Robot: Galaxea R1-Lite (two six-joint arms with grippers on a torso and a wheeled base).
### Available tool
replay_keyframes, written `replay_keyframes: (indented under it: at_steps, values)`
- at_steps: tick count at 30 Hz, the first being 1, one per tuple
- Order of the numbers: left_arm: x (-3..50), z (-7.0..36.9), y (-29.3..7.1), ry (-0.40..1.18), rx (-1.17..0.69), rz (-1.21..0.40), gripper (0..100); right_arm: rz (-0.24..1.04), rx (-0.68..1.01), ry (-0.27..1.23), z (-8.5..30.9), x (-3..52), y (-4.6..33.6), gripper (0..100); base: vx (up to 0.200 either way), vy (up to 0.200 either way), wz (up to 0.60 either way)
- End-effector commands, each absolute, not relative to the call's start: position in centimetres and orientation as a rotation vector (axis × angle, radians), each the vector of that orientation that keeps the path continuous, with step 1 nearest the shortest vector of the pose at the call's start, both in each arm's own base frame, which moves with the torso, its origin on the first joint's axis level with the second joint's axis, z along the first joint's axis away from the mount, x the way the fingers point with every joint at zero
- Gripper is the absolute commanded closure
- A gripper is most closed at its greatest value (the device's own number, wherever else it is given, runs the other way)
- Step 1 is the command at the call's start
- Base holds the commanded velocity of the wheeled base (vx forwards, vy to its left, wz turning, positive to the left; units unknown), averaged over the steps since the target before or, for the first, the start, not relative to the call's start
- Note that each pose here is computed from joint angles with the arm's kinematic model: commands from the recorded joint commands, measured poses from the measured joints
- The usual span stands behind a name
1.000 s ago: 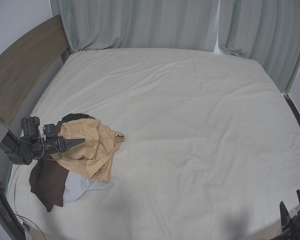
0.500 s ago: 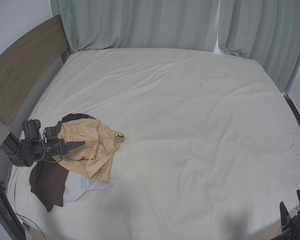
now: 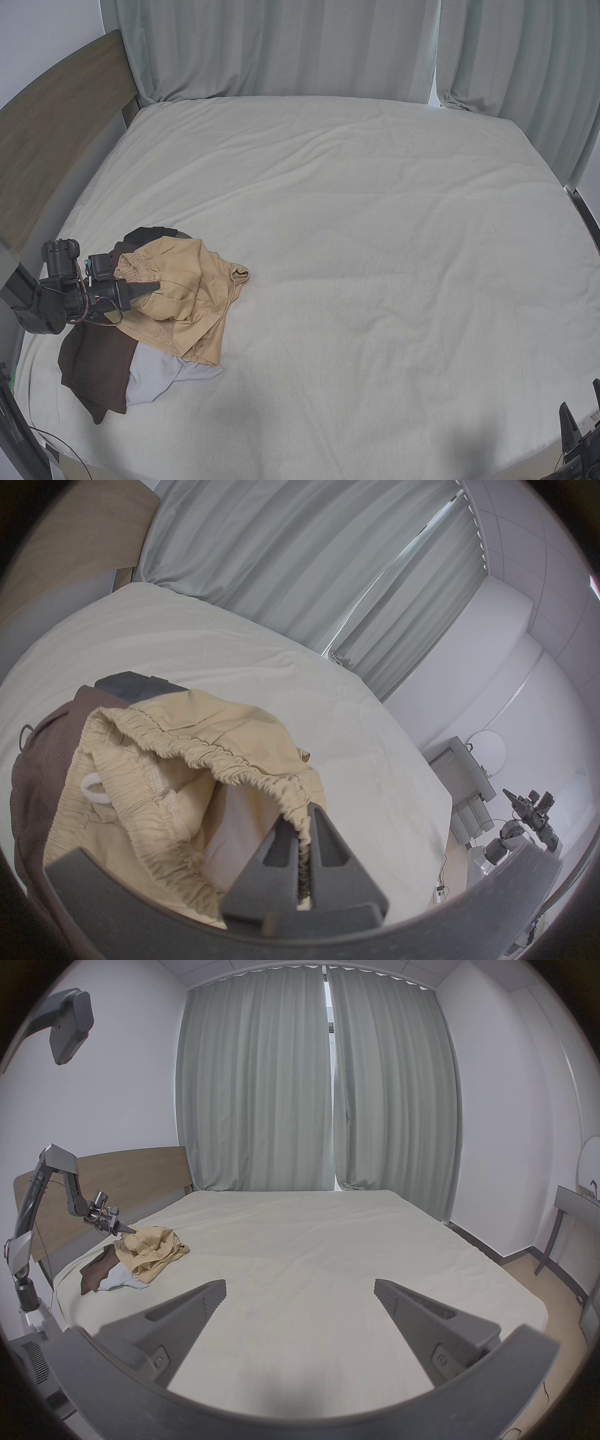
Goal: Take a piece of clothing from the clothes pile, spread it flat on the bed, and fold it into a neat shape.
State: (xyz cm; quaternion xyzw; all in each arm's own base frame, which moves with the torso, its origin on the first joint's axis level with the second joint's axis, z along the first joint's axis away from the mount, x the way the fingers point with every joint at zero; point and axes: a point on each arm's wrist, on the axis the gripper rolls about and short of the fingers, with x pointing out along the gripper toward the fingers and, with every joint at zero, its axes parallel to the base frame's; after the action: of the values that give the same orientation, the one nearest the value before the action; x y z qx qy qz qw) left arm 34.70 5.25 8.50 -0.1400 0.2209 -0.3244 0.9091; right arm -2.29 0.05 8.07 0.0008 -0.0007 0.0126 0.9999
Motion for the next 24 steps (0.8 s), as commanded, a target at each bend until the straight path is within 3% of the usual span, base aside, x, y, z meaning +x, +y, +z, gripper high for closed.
replay_keyframes:
  at_steps: [1,24]
  values:
    - [34.2,10.0,5.2,0.424,-0.279,-0.675,100,0.026,0.002,-0.002,7.6,-2.3,0.0,0,0.0,0.0,0.0]
    - [27.6,14.9,3.8,0.367,-0.344,-0.647,100,0.025,0.002,-0.002,7.6,-2.3,0.0,0,0.0,0.0,0.0]
